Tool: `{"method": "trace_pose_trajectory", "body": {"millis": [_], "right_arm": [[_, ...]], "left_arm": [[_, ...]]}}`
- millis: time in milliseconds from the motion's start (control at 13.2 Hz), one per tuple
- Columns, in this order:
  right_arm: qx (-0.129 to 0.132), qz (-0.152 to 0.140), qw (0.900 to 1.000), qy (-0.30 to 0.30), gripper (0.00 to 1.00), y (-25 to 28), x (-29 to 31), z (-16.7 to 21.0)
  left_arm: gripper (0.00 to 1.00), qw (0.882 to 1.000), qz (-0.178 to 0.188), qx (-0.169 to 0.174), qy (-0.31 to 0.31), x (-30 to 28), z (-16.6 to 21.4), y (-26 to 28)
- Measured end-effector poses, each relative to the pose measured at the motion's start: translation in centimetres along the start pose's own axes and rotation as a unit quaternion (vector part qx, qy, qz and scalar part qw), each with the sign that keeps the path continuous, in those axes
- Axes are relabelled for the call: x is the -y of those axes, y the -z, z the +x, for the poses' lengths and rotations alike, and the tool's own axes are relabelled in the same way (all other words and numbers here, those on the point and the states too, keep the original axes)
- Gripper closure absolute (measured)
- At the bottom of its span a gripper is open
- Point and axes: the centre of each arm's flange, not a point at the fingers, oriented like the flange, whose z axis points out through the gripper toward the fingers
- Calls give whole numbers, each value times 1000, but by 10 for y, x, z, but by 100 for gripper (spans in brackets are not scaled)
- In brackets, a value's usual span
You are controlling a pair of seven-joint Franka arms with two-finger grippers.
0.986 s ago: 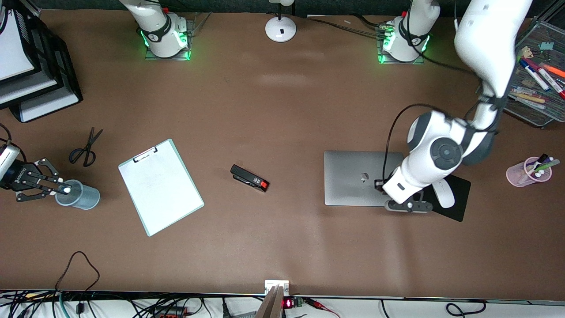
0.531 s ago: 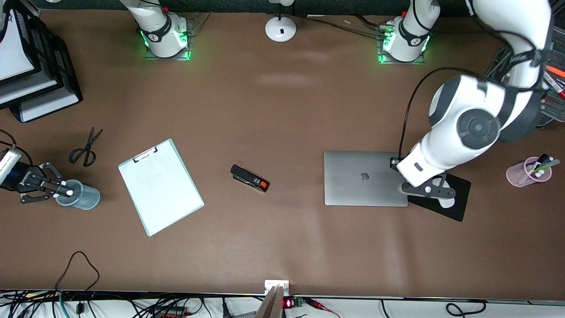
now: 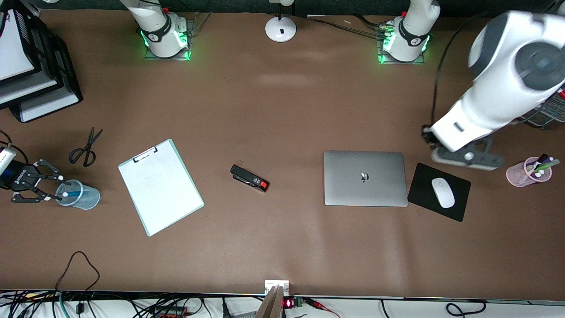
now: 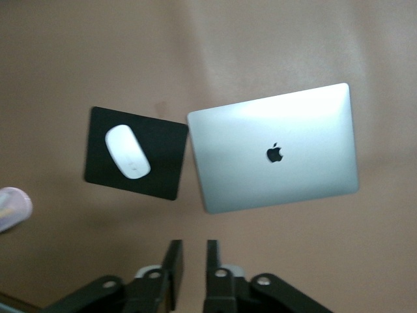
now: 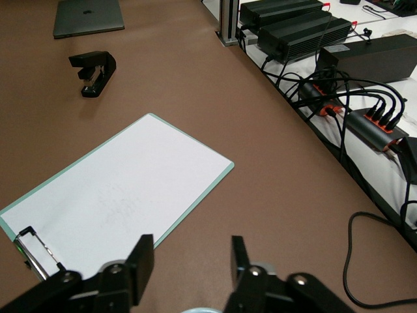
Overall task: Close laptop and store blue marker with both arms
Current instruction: 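Open the right gripper over the cup while the left gripper withdraws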
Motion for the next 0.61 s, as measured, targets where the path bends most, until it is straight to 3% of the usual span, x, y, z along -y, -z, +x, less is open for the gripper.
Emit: {"method": "trace_pose_trajectory", "body": {"millis": [303,531,607], "right_arm": [[-2,0,1000,-11,0,4,-2,6],[20,9,998,-59,0,9,-3,30],[36,15,995,-88,0,8,-2,44]], "left_arm": [[33,1000,2,-5,0,34,-31,14],[1,1000,-5,-14,6,33,-53,-5],[0,1000,-11,-15,8,32,-56,-12]]}}
